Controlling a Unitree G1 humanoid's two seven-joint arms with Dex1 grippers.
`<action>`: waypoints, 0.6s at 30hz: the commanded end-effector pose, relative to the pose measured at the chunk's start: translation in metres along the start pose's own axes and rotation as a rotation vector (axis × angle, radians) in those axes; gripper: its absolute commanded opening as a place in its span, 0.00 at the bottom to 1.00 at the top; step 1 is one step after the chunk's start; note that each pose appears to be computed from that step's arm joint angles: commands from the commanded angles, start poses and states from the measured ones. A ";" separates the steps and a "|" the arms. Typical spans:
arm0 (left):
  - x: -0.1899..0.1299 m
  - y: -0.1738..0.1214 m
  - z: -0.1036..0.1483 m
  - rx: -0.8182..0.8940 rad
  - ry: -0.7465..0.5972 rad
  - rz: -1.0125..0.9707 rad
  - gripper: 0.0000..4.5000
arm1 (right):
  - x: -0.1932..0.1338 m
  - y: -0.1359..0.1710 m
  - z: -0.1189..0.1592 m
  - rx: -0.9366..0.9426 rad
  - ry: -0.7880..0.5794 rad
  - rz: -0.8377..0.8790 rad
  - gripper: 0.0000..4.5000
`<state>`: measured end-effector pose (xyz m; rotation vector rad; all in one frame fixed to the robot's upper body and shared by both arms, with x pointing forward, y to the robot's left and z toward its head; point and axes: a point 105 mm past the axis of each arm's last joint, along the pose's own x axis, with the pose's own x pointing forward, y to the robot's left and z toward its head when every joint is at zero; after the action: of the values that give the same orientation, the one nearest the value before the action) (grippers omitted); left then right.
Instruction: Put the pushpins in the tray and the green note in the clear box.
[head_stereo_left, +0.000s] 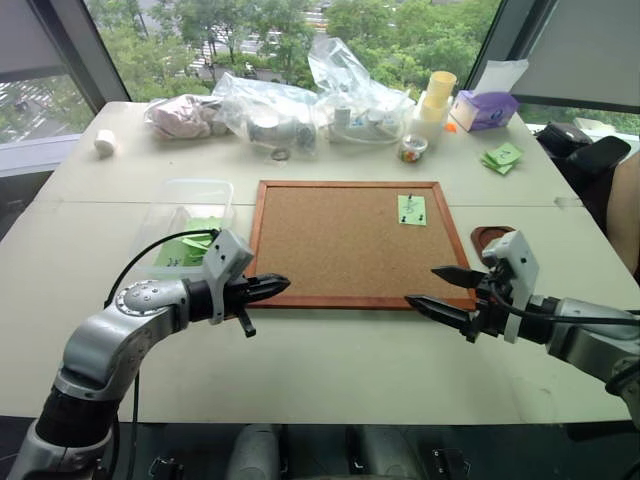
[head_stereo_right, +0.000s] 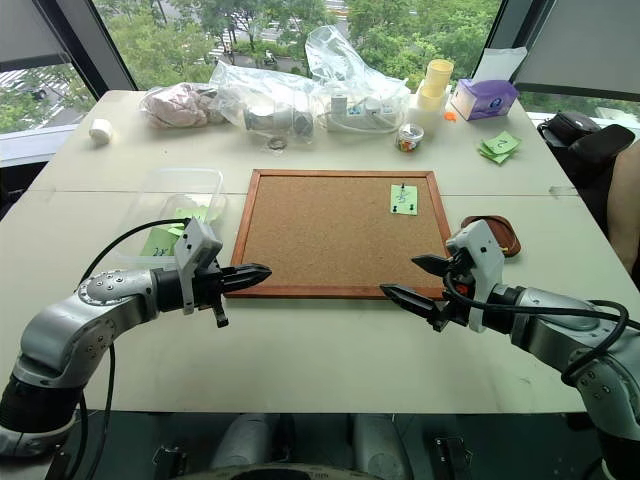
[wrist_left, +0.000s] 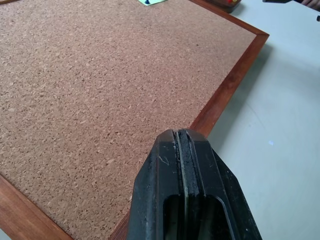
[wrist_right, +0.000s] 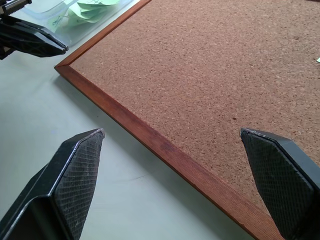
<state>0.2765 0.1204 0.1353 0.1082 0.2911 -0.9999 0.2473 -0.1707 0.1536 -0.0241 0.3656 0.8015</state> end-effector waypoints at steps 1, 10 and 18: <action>-0.005 0.000 0.012 0.041 -0.040 0.018 0.00 | 0.001 0.002 0.007 -0.022 -0.033 0.007 1.00; -0.003 -0.001 0.012 0.036 -0.036 -0.005 0.00 | 0.005 -0.001 0.004 -0.040 -0.032 -0.036 1.00; 0.003 0.010 0.017 0.085 -0.041 0.036 0.00 | 0.009 -0.006 0.003 0.002 -0.038 -0.046 1.00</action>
<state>0.2833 0.1189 0.1409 0.1225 0.2647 -0.9947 0.2548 -0.1680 0.1433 -0.0356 0.3635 0.7550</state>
